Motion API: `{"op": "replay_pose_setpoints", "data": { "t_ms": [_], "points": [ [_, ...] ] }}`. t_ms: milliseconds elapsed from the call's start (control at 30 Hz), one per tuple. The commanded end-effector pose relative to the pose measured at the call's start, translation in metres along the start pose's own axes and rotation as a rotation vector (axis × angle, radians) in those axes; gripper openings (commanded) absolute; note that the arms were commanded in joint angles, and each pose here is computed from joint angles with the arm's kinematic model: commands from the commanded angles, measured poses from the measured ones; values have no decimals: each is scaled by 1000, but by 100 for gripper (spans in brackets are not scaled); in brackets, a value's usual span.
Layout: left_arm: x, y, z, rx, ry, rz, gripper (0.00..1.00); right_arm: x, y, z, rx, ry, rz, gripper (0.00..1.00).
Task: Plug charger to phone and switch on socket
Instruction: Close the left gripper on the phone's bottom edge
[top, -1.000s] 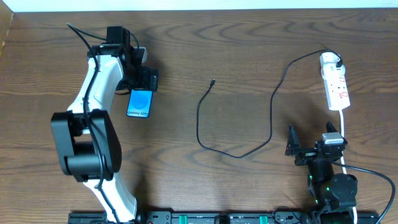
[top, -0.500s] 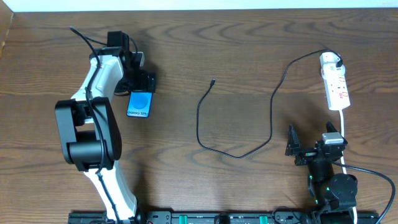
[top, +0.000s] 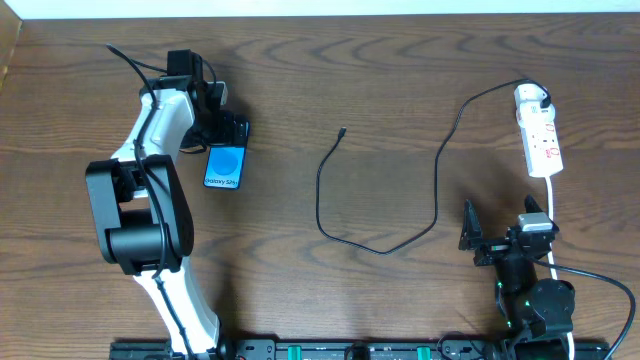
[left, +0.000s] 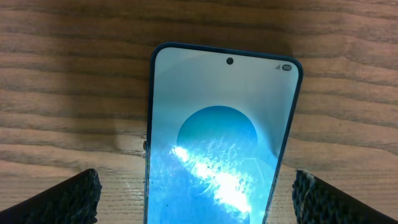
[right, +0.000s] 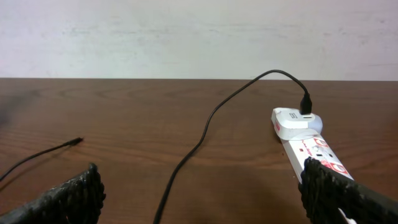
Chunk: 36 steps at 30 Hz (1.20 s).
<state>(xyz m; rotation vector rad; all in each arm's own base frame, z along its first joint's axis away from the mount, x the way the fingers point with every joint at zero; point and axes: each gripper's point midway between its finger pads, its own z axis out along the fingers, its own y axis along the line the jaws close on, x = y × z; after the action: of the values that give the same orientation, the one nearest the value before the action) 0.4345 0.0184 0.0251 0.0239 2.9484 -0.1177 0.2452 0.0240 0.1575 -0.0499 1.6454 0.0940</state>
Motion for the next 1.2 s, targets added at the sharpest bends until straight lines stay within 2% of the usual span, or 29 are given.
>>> {"op": "replay_pose_setpoints", "data": {
  "t_ms": [0,367,733,1167],
  "points": [
    [2,5,12,-9,24,-16,98,1,-1,0,3,0,-4,99],
    [13,5,35,-3,78,-20,98,1,-1,0,3,0,-4,99],
    [35,0,32,11,169,-37,98,1,-1,0,3,0,-4,99],
    [40,-9,18,55,184,-68,98,1,-1,0,3,0,-5,99]
  ]
}}
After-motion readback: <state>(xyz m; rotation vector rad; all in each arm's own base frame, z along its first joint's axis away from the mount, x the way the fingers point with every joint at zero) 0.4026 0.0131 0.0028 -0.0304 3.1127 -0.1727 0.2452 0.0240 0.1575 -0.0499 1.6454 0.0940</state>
